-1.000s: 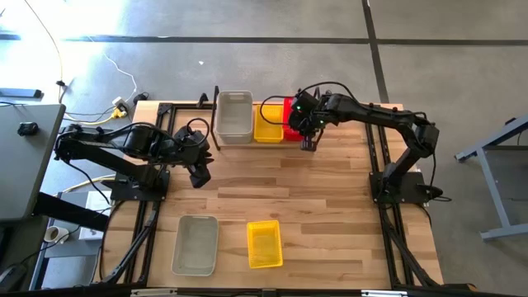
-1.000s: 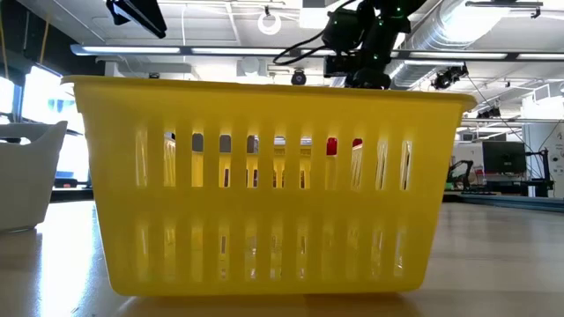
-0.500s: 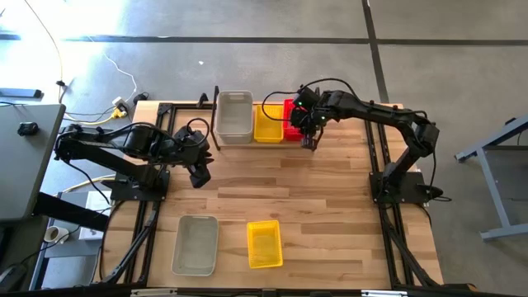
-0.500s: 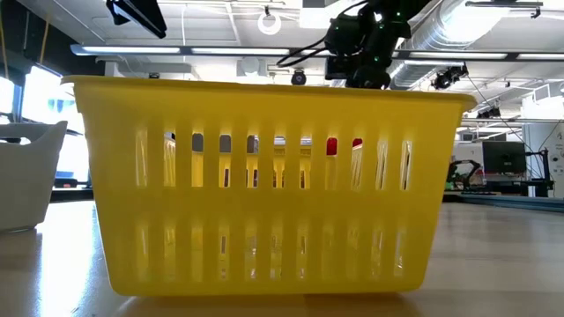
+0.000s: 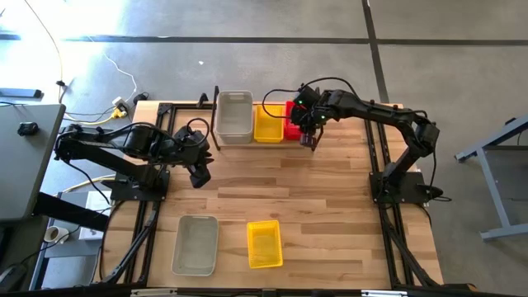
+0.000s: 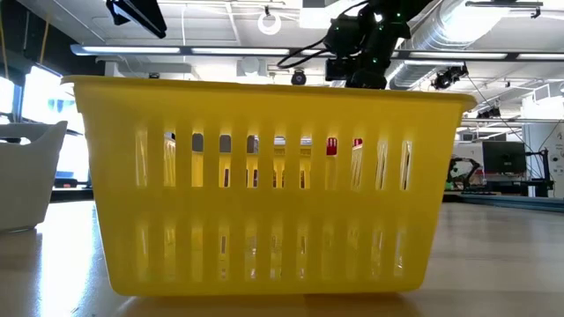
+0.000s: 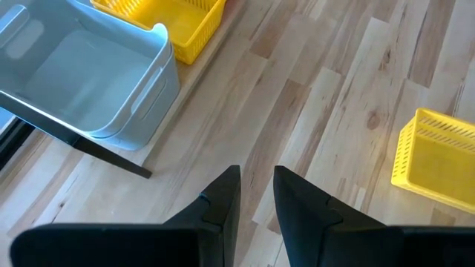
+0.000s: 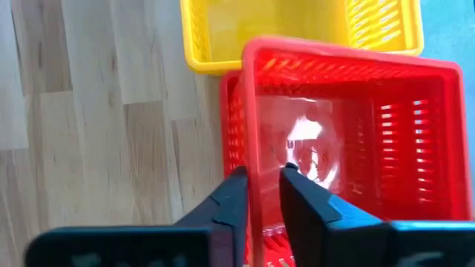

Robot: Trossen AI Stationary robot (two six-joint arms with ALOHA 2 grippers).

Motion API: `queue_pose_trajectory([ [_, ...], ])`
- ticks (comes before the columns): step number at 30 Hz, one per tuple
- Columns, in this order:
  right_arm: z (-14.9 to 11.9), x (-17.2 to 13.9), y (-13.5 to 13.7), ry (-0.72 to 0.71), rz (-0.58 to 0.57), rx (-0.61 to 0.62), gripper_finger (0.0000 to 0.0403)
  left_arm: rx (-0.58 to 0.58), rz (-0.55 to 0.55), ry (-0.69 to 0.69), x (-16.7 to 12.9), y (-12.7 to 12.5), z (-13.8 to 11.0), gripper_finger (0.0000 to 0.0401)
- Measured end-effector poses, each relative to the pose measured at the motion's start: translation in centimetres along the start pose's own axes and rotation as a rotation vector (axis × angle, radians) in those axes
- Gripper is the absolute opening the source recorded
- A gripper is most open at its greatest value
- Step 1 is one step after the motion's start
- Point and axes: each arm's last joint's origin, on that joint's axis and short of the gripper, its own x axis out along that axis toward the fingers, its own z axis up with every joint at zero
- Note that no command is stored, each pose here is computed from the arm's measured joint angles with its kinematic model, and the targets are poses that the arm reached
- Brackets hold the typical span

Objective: Stack baskets on shelf by color
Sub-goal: Stack the red bin on the red bins on the shelf, then stack the yellow bin on the yellow bins on the shelf

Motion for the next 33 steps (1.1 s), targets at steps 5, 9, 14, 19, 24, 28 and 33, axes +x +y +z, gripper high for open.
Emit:
queue_pose_trajectory([
  [5, -0.1, 0.0, 0.1, 0.011, 0.007, 0.002, 0.0098, 0.000, 0.000, 0.000, 0.0, 0.0, 0.0, 0.0074],
  [9, -0.3, -0.1, 0.1, 0.025, 0.013, 0.013, 0.0105, 0.000, 0.000, 0.000, 0.0, 0.0, 0.0, 0.0074],
  [14, -0.4, -1.6, 0.6, -0.013, 0.032, 0.046, 0.0106, -0.004, 0.000, 0.000, 0.0, 0.0, 0.0, 0.0074],
  [19, -0.2, -4.2, 2.0, -0.120, 0.125, 0.049, 0.0106, -0.037, 0.002, 0.001, 0.0, 0.1, 0.0, 0.0074],
  [24, 0.2, -5.9, 4.8, -0.180, 0.257, 0.061, 0.0106, -0.068, 0.002, 0.004, 0.1, 0.3, 0.1, 0.0074],
  [28, 0.8, -6.5, 8.2, -0.176, 0.339, 0.049, 0.0106, -0.065, 0.002, 0.006, 0.1, 0.3, 0.1, 0.0074],
  [33, 1.7, -7.0, 12.6, -0.189, 0.388, 0.070, 0.0106, -0.020, 0.003, 0.006, 0.1, 0.3, 0.1, 0.0074],
])
